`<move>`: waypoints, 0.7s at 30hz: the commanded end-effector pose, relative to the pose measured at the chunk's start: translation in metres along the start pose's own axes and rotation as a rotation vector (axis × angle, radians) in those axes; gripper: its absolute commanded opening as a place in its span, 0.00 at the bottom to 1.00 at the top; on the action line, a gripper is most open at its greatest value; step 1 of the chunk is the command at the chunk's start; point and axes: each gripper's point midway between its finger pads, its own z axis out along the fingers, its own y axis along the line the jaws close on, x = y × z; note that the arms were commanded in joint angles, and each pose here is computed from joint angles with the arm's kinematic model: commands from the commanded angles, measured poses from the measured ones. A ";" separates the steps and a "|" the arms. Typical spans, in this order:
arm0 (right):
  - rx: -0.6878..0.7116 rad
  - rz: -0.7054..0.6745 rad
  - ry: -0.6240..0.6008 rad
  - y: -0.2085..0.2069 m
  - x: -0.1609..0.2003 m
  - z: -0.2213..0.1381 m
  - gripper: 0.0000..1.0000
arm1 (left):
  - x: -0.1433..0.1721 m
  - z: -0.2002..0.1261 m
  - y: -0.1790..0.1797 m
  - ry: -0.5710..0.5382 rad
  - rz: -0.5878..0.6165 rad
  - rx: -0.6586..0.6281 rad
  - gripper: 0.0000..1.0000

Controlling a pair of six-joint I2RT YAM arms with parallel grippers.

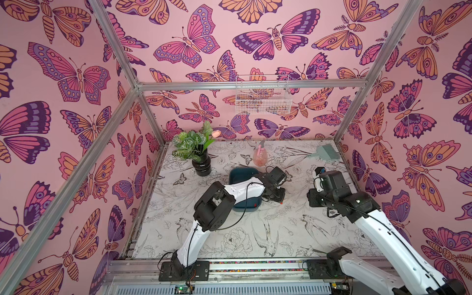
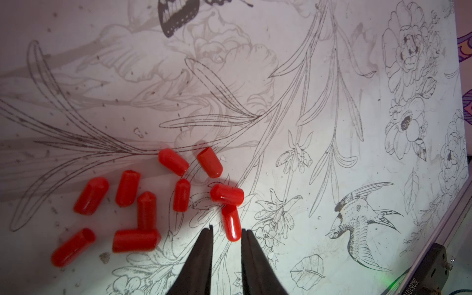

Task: Take the screw protection sleeves out of the storage box
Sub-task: Place the screw protection sleeve at the center of the board.

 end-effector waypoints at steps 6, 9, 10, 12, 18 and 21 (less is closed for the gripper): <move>0.004 -0.002 -0.008 -0.002 0.000 -0.001 0.32 | -0.015 -0.021 -0.006 -0.044 0.036 -0.010 0.26; 0.003 -0.002 -0.008 -0.002 0.000 -0.001 0.32 | -0.026 -0.041 -0.012 -0.086 0.048 -0.008 0.26; 0.005 -0.002 -0.009 -0.003 0.000 -0.001 0.32 | -0.030 -0.050 -0.014 -0.103 0.051 -0.008 0.26; 0.005 -0.002 -0.010 -0.003 0.000 -0.001 0.32 | -0.035 -0.065 -0.015 -0.133 0.059 -0.013 0.27; 0.005 -0.003 -0.008 -0.003 0.000 -0.001 0.32 | -0.040 -0.105 -0.006 -0.200 0.045 -0.033 0.29; 0.008 -0.002 -0.009 -0.003 0.000 -0.001 0.32 | -0.037 -0.119 0.003 -0.218 0.030 -0.049 0.30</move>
